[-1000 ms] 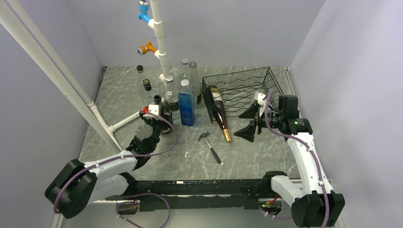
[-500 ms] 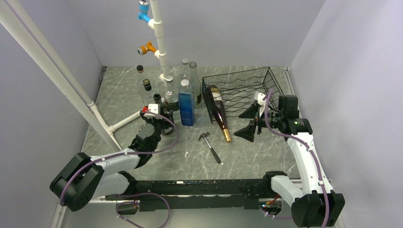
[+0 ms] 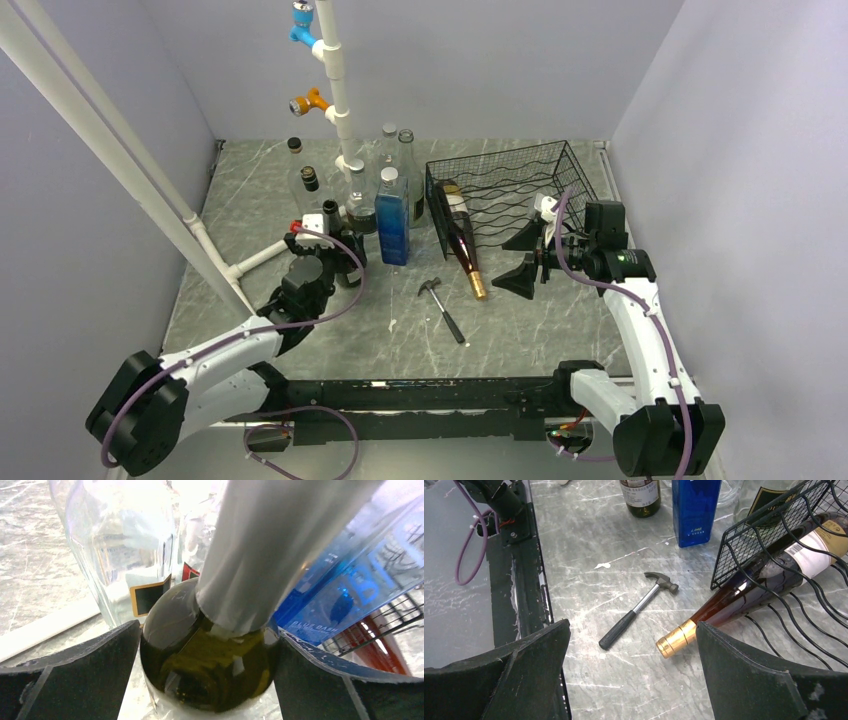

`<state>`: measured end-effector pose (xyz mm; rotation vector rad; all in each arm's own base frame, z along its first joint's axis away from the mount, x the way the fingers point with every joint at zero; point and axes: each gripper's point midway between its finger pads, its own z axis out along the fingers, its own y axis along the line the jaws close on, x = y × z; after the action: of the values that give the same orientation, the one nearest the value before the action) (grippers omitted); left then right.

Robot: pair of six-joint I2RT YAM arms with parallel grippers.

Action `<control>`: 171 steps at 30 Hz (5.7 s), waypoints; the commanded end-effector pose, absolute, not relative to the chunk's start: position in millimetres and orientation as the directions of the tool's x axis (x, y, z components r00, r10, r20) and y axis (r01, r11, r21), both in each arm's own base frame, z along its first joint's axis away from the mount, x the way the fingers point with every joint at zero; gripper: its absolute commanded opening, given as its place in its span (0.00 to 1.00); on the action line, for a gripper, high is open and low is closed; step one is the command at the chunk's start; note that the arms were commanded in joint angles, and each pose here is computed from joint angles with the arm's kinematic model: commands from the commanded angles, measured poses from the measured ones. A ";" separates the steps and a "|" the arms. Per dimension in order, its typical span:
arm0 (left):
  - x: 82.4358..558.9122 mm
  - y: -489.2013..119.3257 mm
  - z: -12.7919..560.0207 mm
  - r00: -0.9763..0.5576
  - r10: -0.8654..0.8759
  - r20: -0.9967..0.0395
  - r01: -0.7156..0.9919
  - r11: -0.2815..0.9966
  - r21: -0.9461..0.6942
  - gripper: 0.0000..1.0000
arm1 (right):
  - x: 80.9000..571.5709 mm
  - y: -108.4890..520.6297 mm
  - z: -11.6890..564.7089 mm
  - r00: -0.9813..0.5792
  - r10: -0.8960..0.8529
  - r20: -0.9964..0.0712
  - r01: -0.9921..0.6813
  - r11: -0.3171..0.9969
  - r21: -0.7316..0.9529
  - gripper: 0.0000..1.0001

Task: Take the wine bottle off the wine rack
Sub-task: Place the wine bottle at the center of the board, then pick up the wine bottle from the wine rack.

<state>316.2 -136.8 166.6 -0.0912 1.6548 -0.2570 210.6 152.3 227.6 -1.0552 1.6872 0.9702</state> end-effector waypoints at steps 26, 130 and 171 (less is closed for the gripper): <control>274.1 -156.5 243.4 -0.181 -0.218 -0.959 0.311 0.912 -0.266 0.99 | 219.1 151.3 219.7 -0.223 -0.242 -0.944 -0.936 0.323 0.138 1.00; 153.6 -319.1 219.5 -0.244 0.021 -0.969 0.899 0.380 -0.218 0.99 | 232.4 75.4 84.1 -0.569 -0.639 -0.517 -0.704 0.704 -0.094 0.00; 256.3 -418.5 164.7 0.307 0.275 -0.911 0.733 0.543 0.410 0.78 | 181.6 47.6 114.3 -0.558 -0.708 -0.434 -0.761 0.644 -0.072 0.00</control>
<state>230.3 -411.4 129.6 1.1587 1.3158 -0.4623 192.7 44.3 96.5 -1.0831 2.4840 0.1367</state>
